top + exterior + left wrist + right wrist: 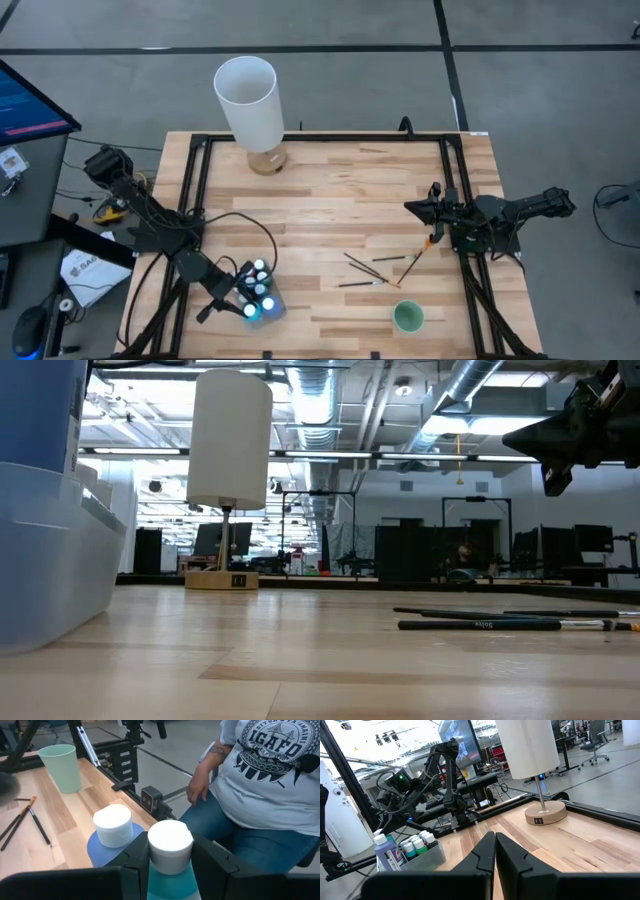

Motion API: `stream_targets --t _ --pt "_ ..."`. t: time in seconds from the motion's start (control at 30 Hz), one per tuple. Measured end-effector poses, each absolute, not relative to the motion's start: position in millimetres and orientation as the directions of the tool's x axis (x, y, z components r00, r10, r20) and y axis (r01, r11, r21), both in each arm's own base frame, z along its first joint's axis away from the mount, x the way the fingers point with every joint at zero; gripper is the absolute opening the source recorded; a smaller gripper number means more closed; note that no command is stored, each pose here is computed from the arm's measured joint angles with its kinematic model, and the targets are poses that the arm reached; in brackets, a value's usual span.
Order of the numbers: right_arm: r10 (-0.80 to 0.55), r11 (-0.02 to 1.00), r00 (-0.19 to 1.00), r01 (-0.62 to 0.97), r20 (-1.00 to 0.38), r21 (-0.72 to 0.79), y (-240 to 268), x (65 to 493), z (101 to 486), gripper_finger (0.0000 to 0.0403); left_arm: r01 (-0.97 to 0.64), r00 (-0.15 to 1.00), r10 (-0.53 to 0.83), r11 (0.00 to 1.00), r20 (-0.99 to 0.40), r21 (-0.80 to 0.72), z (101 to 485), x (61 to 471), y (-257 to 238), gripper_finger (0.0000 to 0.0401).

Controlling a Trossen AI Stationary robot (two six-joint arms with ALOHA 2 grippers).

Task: Pick & Place Paint Supplies
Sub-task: Put the large light blue paint bottle into the transparent bin

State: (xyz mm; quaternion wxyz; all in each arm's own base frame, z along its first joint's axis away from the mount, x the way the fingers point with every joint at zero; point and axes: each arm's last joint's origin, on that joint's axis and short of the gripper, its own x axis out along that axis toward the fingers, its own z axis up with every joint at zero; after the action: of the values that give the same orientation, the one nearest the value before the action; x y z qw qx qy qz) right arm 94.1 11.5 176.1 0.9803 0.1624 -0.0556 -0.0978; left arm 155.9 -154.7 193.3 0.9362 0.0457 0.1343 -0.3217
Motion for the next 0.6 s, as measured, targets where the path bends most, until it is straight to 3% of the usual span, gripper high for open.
stream_targets --t 0.27,0.6 --pt "-0.21 0.928 0.975 0.173 0.077 0.329 11.6 94.1 176.1 0.0008 0.571 0.777 -0.564 0.819 -0.279 -0.064 193.5 158.1 -152.2 0.011" --pt "-0.209 0.928 0.975 0.173 0.077 0.329 11.6 94.1 176.1 0.0008 0.557 0.788 -0.552 0.828 -0.272 -0.067 194.5 158.7 -151.4 0.0172"
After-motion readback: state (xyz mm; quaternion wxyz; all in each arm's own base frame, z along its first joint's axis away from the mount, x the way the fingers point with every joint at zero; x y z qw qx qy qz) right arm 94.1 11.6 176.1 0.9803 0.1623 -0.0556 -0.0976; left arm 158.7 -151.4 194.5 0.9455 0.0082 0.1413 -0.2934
